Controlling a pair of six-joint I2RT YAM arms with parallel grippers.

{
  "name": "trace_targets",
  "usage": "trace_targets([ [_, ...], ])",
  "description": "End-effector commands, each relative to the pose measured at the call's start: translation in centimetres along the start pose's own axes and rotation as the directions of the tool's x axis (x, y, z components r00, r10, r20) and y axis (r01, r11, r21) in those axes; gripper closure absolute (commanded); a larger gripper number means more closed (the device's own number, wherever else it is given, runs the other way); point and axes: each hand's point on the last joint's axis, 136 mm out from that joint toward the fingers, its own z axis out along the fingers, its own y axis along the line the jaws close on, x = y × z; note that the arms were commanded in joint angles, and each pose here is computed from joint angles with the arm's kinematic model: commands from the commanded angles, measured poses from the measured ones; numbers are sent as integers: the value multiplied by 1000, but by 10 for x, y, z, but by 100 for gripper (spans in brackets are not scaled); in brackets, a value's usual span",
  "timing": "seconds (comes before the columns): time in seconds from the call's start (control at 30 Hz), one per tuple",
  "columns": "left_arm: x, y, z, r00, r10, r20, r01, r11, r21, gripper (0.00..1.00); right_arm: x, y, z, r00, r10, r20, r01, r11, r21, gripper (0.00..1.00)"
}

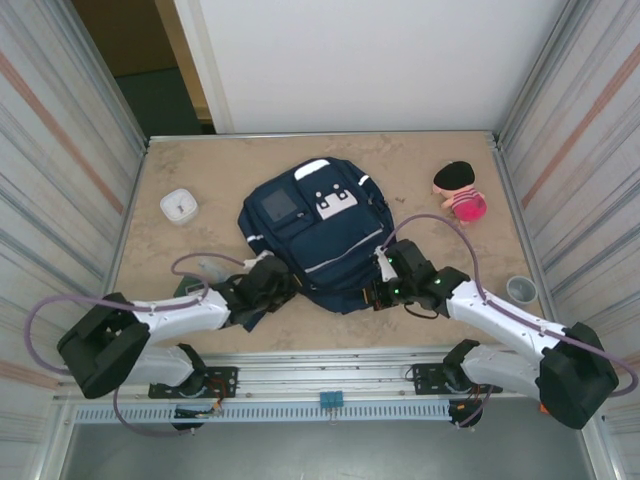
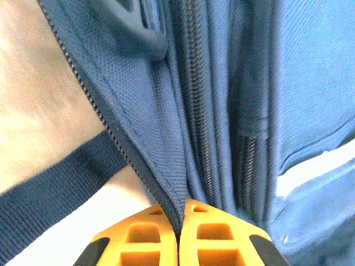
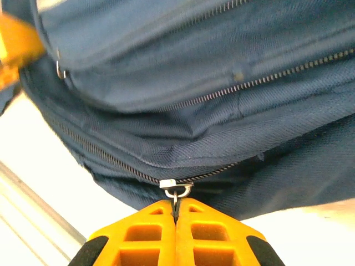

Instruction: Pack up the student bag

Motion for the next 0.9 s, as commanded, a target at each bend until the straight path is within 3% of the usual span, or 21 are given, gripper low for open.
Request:
trace_targets([
  [0.0, -53, 8, -14, 985, 126, 114, -118, 990, -75, 100, 8, 15, 3, 1000, 22, 2, -22, 1000, -8, 100],
  [0.17, -102, 9, -14, 981, 145, 127, -137, 988, -72, 100, -5, 42, 23, 993, 74, 94, -69, 996, -56, 100],
  [0.27, -108, 0, -15, 981, 158, 116, -152, 987, -57, 100, -14, 51, 34, 989, 75, 125, -71, 997, -37, 100],
  [0.4, -88, -3, -25, 995, 77, 66, -77, 997, 10, 64, -21, 59, 41, 991, 58, 119, -55, 998, -33, 100],
  [0.47, -70, -4, -31, 998, 39, 46, -41, 998, 38, 56, -21, 62, 44, 994, 43, 105, -39, 998, -41, 100],
  [0.67, -16, 3, -42, 1000, 6, -26, -5, 998, 56, 50, -19, 69, 49, 998, 8, 66, -4, 999, -55, 100],
  [0.87, 0, -13, -36, 998, 2, -62, 4, 995, 101, 43, -18, 76, 53, 999, -26, 45, 29, 997, -68, 100],
])
